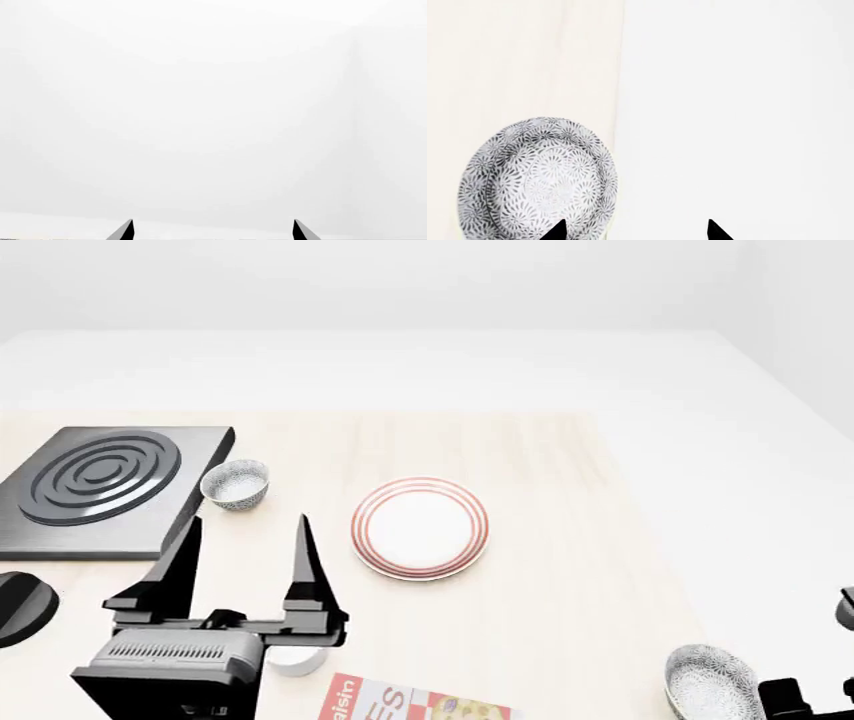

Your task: Pick the akita bowl next to the cookies box and place it on the plate.

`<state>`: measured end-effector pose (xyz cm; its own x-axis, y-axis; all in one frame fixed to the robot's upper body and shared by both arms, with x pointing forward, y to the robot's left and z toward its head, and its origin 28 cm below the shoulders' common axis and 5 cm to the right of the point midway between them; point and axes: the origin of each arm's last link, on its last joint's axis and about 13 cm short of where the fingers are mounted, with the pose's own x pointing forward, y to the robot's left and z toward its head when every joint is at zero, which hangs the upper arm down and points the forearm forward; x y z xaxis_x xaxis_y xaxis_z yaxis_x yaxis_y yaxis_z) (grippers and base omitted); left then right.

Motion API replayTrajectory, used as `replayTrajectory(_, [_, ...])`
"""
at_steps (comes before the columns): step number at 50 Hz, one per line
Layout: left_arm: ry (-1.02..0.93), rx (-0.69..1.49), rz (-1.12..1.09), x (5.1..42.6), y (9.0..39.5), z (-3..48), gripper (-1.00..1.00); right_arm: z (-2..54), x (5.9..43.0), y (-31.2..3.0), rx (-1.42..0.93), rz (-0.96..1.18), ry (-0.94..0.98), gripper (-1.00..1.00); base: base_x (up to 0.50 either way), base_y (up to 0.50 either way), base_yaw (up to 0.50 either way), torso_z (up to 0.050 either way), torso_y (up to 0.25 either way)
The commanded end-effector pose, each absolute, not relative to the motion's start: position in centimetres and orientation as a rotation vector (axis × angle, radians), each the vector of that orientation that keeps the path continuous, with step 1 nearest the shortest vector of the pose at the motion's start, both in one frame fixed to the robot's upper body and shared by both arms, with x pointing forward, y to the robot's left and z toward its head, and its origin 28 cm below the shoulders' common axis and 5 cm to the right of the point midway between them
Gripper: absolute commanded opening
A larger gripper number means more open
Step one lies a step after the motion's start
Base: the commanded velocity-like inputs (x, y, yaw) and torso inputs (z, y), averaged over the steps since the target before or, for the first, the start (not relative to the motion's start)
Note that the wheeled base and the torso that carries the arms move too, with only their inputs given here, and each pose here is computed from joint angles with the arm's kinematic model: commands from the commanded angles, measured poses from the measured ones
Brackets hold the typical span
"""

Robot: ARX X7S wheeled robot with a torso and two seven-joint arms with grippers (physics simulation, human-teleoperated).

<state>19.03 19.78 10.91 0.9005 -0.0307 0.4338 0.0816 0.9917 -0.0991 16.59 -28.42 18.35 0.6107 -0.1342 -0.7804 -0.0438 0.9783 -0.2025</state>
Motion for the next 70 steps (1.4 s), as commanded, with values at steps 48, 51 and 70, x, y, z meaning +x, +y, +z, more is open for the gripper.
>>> replayTrajectory(48, [-0.463,-0.083,-0.050,19.1,20.4,10.9,1.00,12.1,18.8,-27.7,-0.166,0.088,0.932,-1.00,0.00,0.00,0.00,0.000,0.000])
replayTrajectory(51, [-0.464,-0.084,-0.049,19.1,20.4,10.9,1.00,13.2,19.0,-27.4,-0.183,0.102,0.899,-1.00,0.00,0.00,0.00,0.000,0.000])
replayTrajectory(70, [-0.468,-0.092,-0.056,19.2,20.1,10.9,1.00,25.3,22.0,-23.9,-0.306,0.219,0.641,-1.00,0.00,0.00,0.00,0.000,0.000])
